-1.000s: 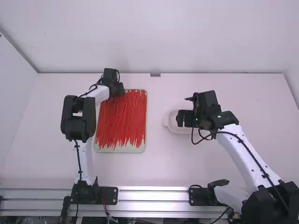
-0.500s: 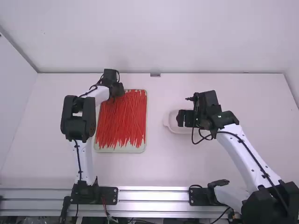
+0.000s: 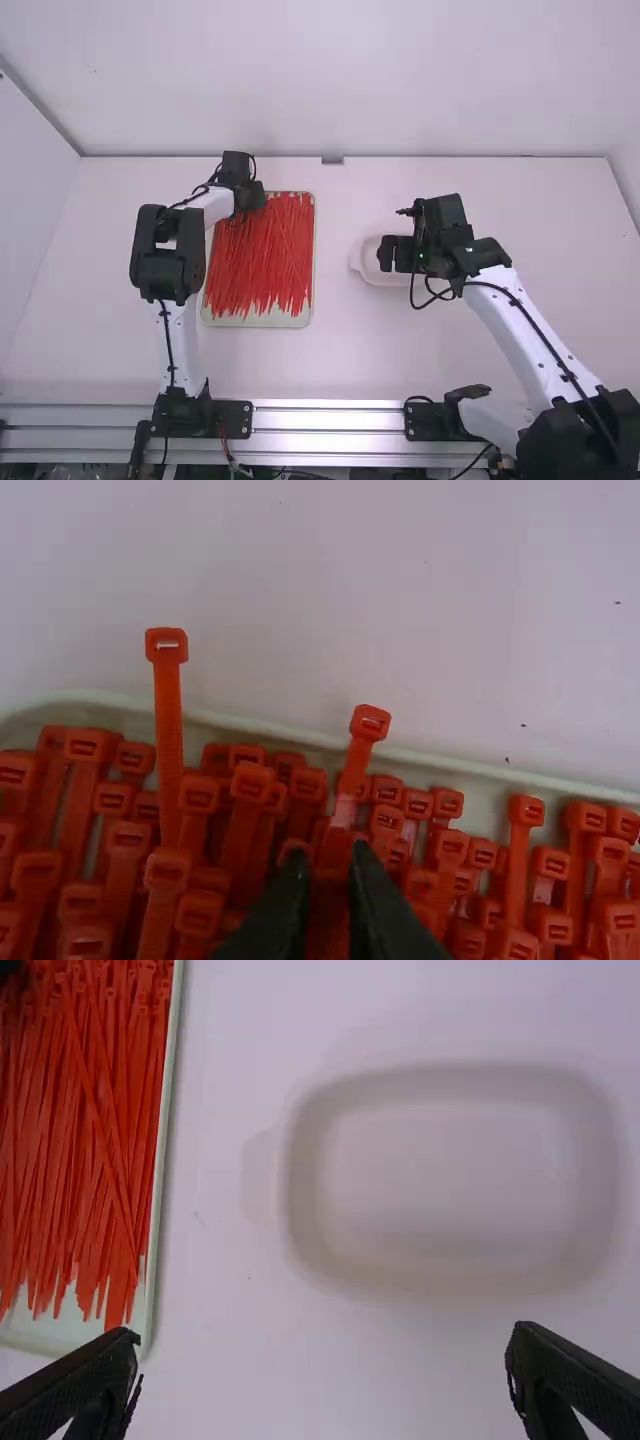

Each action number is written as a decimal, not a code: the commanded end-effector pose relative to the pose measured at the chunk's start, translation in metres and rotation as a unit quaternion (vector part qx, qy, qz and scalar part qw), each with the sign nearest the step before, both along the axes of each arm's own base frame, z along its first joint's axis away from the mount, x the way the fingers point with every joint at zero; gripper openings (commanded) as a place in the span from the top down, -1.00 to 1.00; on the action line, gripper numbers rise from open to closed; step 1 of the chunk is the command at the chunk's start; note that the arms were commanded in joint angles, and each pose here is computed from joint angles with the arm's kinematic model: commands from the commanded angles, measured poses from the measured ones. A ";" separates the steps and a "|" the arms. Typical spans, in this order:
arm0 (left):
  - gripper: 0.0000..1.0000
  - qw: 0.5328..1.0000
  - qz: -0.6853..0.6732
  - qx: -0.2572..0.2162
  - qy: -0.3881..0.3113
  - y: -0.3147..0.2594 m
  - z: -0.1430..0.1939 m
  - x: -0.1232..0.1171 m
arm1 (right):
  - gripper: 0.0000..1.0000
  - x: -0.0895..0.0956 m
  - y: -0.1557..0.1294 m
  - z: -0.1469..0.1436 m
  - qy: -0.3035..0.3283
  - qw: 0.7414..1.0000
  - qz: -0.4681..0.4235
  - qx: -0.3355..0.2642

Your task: Fasten the cable tie

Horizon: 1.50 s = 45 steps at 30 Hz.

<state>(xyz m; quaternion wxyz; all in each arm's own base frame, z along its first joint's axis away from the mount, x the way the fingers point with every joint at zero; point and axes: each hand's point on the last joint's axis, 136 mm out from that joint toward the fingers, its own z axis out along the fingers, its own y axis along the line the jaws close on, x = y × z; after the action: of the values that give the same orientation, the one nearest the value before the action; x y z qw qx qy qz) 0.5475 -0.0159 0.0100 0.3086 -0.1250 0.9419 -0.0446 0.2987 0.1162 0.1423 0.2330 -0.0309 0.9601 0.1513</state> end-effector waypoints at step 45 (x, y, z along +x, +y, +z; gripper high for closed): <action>0.97 0.996 0.009 0.037 -0.080 -0.011 0.259 -0.034 | -0.97 0.014 0.005 0.013 -0.046 0.999 0.013 0.007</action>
<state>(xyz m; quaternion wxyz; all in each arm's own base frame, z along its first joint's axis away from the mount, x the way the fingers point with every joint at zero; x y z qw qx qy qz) 0.5217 -0.0254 0.2295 0.3504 -0.1188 0.9287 -0.0244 0.3137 0.1207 0.1526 0.2701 -0.0429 0.9488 0.1578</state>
